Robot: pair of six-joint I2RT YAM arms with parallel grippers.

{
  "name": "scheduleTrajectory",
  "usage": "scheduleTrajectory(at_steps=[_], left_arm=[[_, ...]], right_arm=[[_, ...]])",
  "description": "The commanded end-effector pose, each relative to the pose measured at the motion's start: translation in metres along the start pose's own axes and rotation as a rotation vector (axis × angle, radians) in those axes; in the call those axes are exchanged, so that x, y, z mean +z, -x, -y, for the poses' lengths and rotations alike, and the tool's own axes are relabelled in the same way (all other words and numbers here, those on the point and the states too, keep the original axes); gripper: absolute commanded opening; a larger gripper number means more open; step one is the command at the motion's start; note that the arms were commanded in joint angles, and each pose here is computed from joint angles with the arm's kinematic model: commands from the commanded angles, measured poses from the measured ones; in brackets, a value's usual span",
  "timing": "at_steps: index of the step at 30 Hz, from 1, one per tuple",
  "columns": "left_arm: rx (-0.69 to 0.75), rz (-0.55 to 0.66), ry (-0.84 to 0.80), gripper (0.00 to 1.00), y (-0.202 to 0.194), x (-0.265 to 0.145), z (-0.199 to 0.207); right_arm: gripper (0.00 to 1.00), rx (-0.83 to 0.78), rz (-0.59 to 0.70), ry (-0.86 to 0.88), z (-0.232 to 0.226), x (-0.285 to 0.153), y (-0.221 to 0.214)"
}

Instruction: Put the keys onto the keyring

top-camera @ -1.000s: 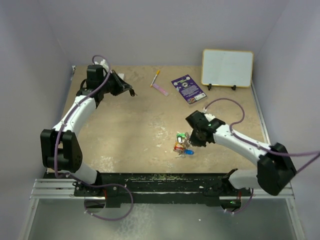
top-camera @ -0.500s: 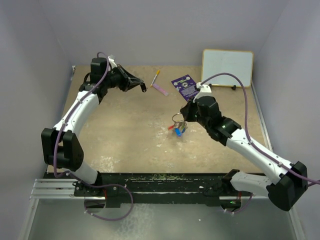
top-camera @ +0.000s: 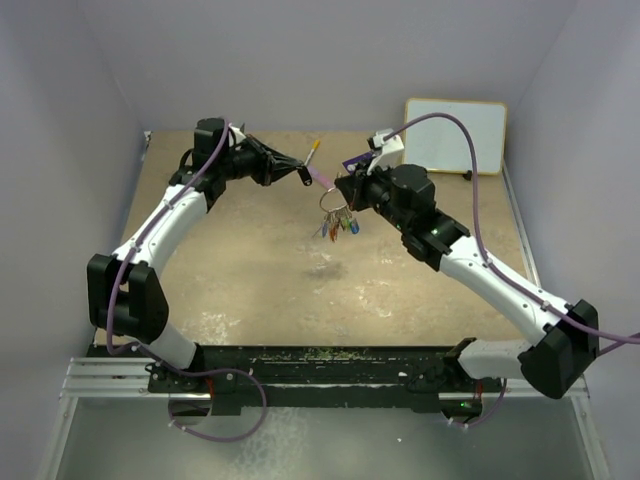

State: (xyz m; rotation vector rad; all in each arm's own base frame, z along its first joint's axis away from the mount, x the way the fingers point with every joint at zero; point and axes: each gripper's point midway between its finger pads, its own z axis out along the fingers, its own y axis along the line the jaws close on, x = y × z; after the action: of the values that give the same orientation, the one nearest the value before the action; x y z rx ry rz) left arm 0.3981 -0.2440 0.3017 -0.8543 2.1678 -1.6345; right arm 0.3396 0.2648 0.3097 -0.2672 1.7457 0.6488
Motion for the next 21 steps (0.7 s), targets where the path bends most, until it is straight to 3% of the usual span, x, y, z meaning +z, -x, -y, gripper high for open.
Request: scheduleTrajectory(at_steps=[1,21], left_arm=[[-0.079,0.021,-0.059,0.04,0.003,0.000,0.022],[-0.096,0.043,-0.054,0.04,-0.002,0.002,0.019]], right_arm=[[0.00,-0.021,0.130,0.100,-0.027,0.005,0.046],[0.00,0.034,0.128,0.113,-0.055,0.042,0.058]])
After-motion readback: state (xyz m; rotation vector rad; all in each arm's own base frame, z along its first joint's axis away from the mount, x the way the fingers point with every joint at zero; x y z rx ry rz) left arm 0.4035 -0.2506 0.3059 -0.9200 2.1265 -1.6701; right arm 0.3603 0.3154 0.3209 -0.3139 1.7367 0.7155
